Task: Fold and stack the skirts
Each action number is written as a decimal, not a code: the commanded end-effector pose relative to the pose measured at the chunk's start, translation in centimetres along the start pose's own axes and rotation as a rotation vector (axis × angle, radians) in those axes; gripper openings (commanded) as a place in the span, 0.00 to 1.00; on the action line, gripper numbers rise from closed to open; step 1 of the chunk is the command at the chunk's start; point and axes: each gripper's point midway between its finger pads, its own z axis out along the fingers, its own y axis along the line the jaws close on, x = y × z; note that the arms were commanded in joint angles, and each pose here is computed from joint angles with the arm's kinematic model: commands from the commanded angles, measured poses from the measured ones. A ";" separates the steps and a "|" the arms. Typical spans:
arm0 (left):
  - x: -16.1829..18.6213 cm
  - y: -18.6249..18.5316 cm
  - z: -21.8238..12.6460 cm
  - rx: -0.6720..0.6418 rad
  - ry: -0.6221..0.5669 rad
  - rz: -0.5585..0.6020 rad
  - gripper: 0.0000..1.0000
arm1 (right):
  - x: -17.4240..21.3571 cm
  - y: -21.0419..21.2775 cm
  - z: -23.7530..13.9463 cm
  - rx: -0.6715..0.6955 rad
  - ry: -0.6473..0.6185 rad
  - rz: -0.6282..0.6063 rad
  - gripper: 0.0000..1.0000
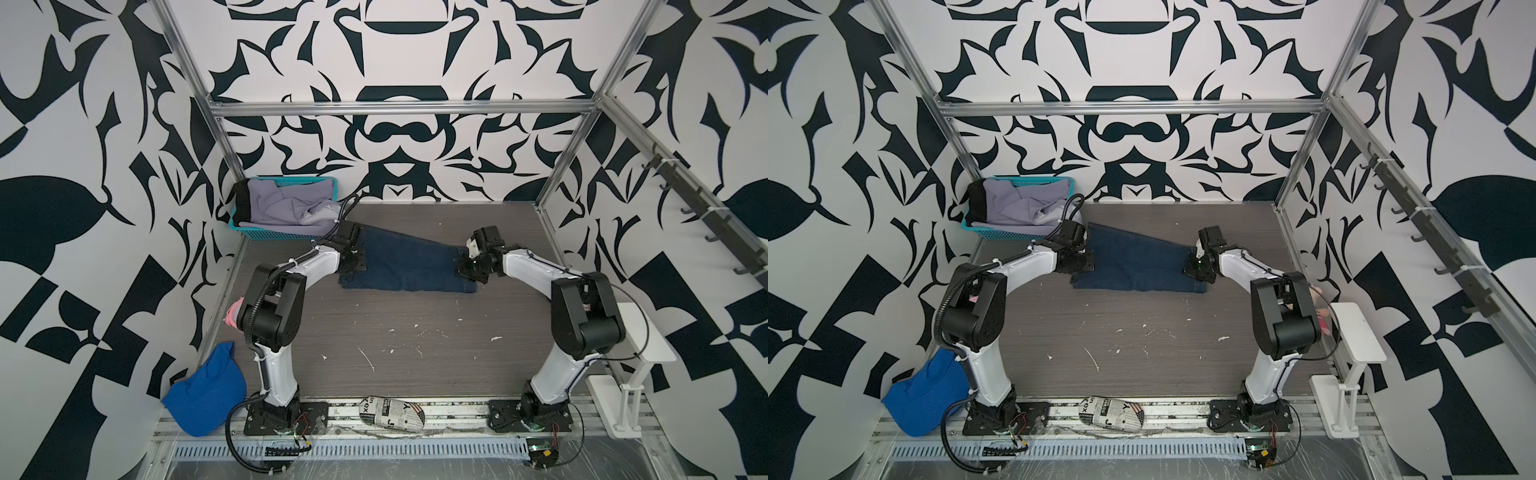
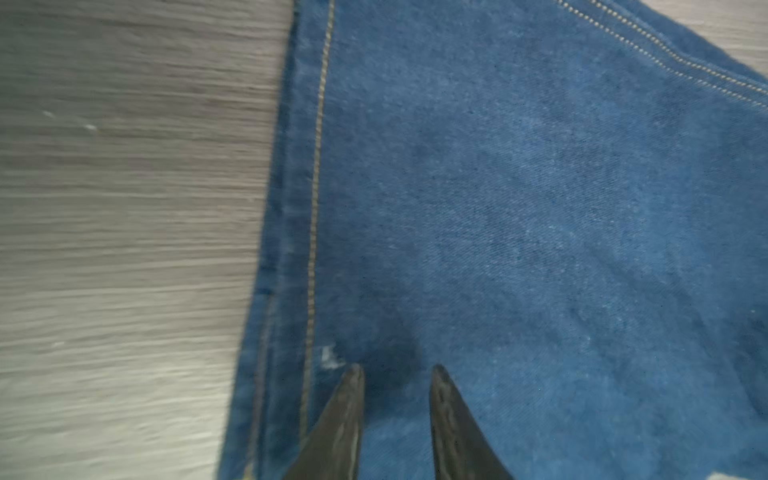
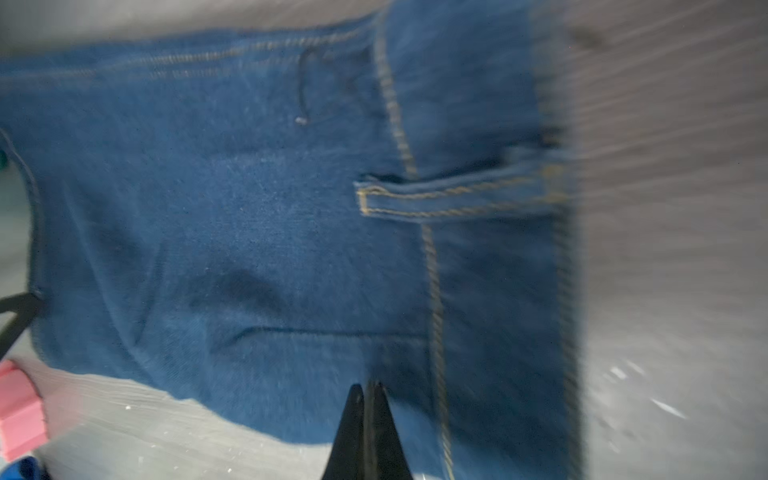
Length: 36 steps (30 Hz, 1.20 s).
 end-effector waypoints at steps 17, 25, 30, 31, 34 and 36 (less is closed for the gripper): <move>7.6 4.8 1.1 -0.150 0.093 -0.127 0.31 | 3.9 -3.9 3.0 0.119 0.104 0.008 0.00; 12.1 6.3 -2.1 -0.171 0.127 -0.193 0.29 | 8.4 -5.7 0.6 0.147 0.151 0.064 0.00; 13.6 6.6 -4.7 -0.187 0.122 -0.213 0.30 | 10.8 -5.8 -1.2 0.120 0.155 0.112 0.00; 13.2 6.6 -5.3 -0.190 0.105 -0.213 0.30 | 10.4 -5.3 -1.6 0.099 0.138 0.099 0.00; 10.4 6.1 -7.0 -0.180 0.018 -0.182 0.30 | 7.8 -2.8 -3.3 0.035 0.087 0.017 0.01; 7.7 5.0 -8.5 -0.155 -0.047 -0.161 0.30 | 5.6 -0.7 -5.0 -0.006 0.038 -0.040 0.07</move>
